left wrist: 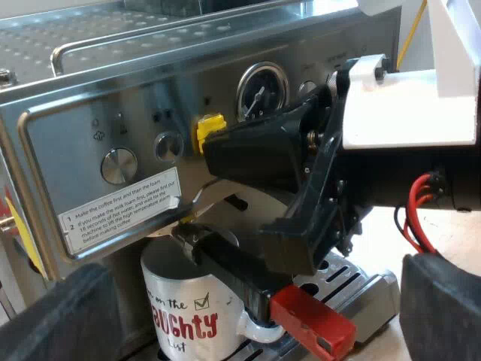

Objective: Place mug into machine

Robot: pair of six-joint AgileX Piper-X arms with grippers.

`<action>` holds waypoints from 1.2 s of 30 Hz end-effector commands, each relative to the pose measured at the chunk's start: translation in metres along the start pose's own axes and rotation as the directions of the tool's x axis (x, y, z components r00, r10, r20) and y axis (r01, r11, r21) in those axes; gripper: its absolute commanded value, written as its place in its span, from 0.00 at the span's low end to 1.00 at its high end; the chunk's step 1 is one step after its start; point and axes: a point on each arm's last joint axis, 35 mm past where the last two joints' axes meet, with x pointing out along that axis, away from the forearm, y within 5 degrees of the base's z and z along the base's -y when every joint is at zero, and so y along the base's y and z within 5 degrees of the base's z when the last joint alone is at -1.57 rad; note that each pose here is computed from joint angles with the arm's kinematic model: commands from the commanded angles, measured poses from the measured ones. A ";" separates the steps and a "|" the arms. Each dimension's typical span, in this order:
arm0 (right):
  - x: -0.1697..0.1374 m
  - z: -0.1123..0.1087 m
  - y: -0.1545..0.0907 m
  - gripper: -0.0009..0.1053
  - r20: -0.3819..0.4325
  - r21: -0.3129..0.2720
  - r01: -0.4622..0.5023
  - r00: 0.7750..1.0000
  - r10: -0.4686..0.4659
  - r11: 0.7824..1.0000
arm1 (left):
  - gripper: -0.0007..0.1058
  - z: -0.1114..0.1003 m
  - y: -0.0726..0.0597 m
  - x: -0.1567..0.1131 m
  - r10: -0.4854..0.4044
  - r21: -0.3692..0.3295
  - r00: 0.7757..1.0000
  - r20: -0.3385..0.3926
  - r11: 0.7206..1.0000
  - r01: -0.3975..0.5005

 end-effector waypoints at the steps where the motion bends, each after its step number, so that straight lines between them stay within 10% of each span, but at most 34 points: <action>1: 0.012 -0.001 -0.019 0.01 -0.039 -0.001 0.131 0.991 -0.131 0.991 | 0.73 0.002 -0.001 -0.002 -0.011 0.001 1.000 0.007 1.000 0.011; 10: -0.038 0.016 -0.001 0.02 -0.066 -0.107 -0.029 0.998 0.022 0.994 | 0.73 -0.002 -0.001 -0.002 -0.005 -0.002 1.000 -0.022 1.000 0.005; 19: -0.073 0.027 -0.014 0.49 -0.099 -0.060 -0.088 0.992 0.082 0.994 | 0.73 0.001 -0.002 -0.004 0.005 -0.008 0.999 -0.034 1.000 -0.005; 36: -0.141 0.045 -0.128 0.79 -0.105 -0.048 -0.046 0.994 0.041 0.998 | 0.73 0.117 -0.011 -0.001 0.168 -0.112 0.984 0.053 0.980 -0.162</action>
